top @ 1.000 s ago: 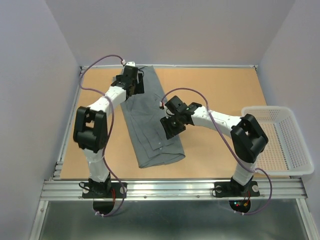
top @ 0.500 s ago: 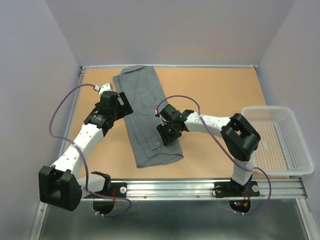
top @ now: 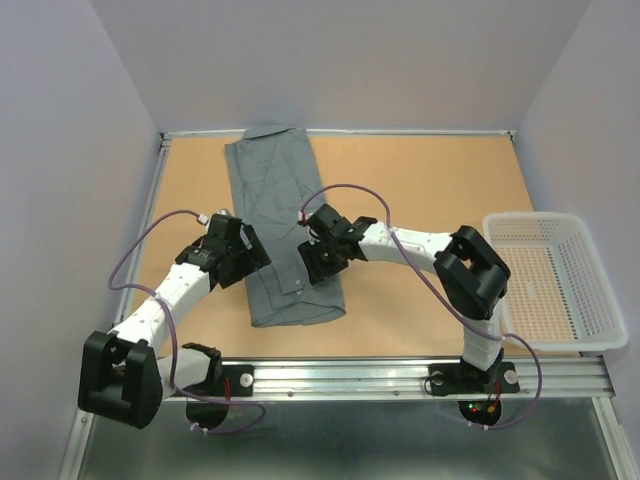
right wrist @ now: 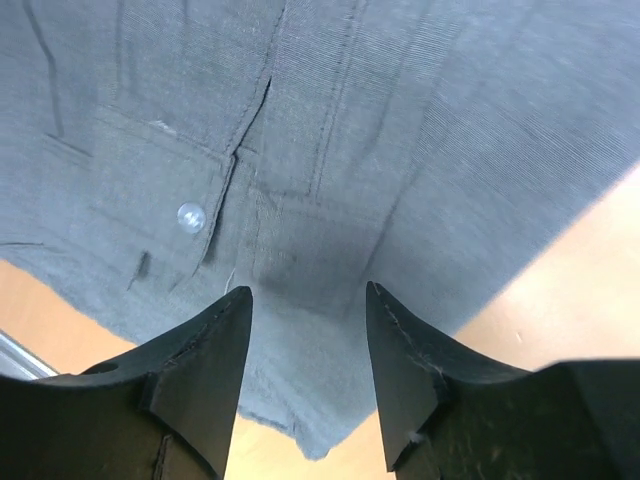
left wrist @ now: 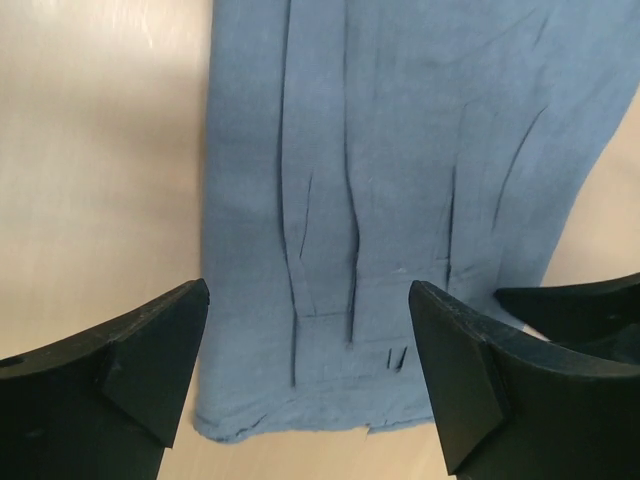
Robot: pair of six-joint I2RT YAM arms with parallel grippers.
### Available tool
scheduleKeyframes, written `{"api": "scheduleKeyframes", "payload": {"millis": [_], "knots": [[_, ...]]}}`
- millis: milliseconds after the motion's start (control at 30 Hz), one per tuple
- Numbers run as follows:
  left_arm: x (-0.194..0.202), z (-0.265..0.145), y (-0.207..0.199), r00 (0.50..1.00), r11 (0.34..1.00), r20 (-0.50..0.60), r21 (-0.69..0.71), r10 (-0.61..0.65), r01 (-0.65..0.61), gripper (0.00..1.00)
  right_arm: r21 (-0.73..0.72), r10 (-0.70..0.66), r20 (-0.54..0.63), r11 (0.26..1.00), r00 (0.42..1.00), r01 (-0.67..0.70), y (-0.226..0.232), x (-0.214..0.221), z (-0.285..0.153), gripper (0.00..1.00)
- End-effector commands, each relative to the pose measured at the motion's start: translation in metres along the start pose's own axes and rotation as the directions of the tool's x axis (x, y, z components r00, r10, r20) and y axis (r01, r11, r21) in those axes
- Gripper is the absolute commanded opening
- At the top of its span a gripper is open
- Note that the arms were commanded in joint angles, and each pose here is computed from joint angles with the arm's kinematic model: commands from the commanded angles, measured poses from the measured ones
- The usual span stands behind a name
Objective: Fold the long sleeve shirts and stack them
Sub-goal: Fold the shirt
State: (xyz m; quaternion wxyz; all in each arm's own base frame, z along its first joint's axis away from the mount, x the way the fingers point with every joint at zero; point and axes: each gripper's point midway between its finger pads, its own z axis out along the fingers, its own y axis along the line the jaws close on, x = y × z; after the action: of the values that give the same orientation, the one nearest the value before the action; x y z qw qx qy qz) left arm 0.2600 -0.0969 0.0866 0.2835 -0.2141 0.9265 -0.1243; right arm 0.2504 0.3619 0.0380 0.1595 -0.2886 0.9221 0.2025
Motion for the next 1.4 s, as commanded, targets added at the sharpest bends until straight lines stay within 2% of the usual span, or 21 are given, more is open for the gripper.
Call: {"api": "scheduleKeyframes", "payload": {"millis": [0,67,133,300,467,567,667,1000,1100,1233,1367], "knots": [[0.03,-0.005,0.012,0.993,0.997,-0.085,-0.014,-0.076,0.075,0.92,0.029,0.055,0.145,0.998,0.988,-0.06,0.001,-0.021,-0.046,0.56],[0.038,-0.006,0.013,0.99,0.996,-0.106,-0.005,-0.094,0.094,0.92,-0.001,0.157,0.157,0.987,0.975,-0.159,-0.006,-0.016,-0.062,0.63],[0.054,-0.006,0.015,0.98,0.994,-0.166,0.002,-0.11,0.112,0.92,-0.002,0.252,0.115,0.967,0.961,-0.253,-0.024,0.007,-0.063,0.71],[0.074,-0.006,0.029,0.965,0.991,-0.226,-0.055,-0.134,0.125,0.92,-0.014,0.363,0.067,0.932,0.929,-0.363,-0.036,0.037,-0.067,0.78],[0.087,-0.005,0.038,0.953,0.986,-0.258,-0.087,-0.16,0.142,0.9,-0.06,0.396,0.024,0.917,0.918,-0.394,-0.03,0.04,-0.059,0.69],[0.096,-0.003,0.041,0.944,0.983,-0.278,-0.093,-0.176,0.156,0.84,-0.105,0.41,0.004,0.907,0.912,-0.408,-0.023,0.036,-0.051,0.62],[0.099,-0.002,0.043,0.94,0.982,-0.286,-0.099,-0.183,0.161,0.79,-0.139,0.433,-0.034,0.89,0.901,-0.434,-0.017,0.04,-0.045,0.6],[0.117,-0.002,0.041,0.91,0.985,-0.38,-0.113,-0.166,0.132,0.67,-0.12,0.479,-0.119,0.863,0.87,-0.491,-0.019,0.064,-0.023,0.59],[0.123,-0.005,0.039,0.902,0.985,-0.398,-0.109,-0.166,0.133,0.67,-0.114,0.482,-0.137,0.86,0.865,-0.497,-0.02,0.07,-0.019,0.58],[0.127,-0.006,0.039,0.9,0.986,-0.406,-0.111,-0.156,0.121,0.72,-0.112,0.484,-0.17,0.856,0.859,-0.504,-0.019,0.076,-0.013,0.57],[0.13,-0.003,0.041,0.894,0.985,-0.419,-0.129,-0.156,0.112,0.72,-0.08,0.491,-0.189,0.856,0.851,-0.511,-0.025,0.086,-0.006,0.47]]}}
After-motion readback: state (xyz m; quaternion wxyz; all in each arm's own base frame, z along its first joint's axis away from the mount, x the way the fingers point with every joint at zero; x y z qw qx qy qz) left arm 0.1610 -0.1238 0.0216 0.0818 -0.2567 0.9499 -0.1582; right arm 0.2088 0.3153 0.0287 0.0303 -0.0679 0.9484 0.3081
